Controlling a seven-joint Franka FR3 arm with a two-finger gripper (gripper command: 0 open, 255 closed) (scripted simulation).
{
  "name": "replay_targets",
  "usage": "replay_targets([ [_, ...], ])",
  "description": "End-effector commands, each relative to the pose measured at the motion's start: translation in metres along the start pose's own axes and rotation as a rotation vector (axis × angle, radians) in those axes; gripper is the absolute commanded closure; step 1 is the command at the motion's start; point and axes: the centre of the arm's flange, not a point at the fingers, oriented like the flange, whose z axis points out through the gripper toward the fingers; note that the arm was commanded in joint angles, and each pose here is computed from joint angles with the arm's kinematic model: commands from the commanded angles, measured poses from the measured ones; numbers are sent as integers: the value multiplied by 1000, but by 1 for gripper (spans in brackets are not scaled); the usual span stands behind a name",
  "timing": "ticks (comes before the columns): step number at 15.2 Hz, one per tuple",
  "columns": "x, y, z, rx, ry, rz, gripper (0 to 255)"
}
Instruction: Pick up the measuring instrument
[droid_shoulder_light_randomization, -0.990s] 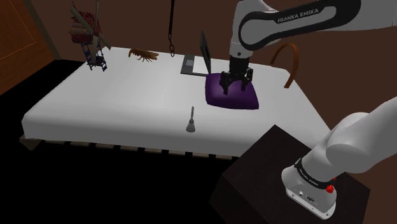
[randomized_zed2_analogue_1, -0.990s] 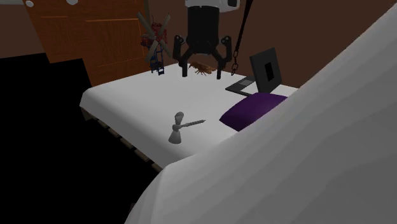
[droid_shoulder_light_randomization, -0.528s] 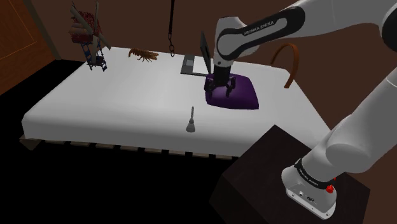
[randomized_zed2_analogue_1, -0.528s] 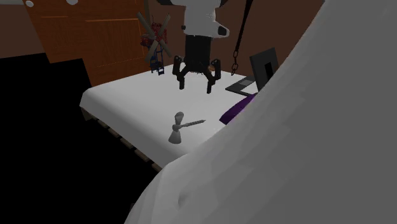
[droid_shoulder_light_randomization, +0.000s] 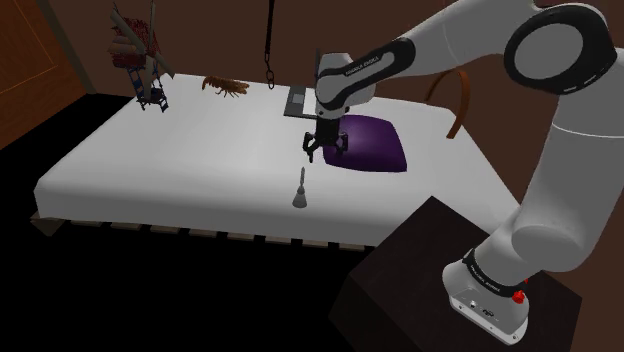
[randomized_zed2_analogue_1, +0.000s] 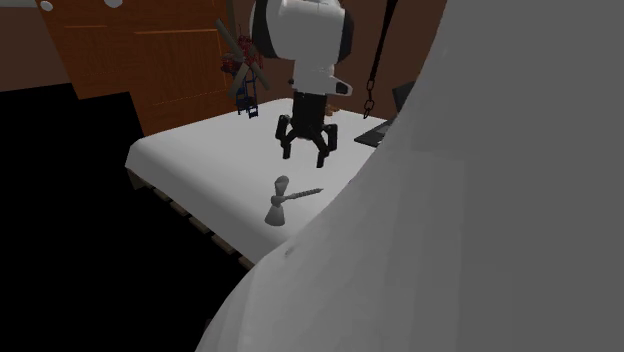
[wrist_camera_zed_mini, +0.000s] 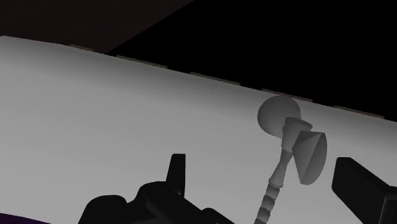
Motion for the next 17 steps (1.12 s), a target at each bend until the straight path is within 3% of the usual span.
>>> replay_targets([
  [1,21,-10,16,11,-11,34,0],
  [10,113,-41,90,57,-61,180,0],
  [17,127,-42,125,60,-64,189,0],
])
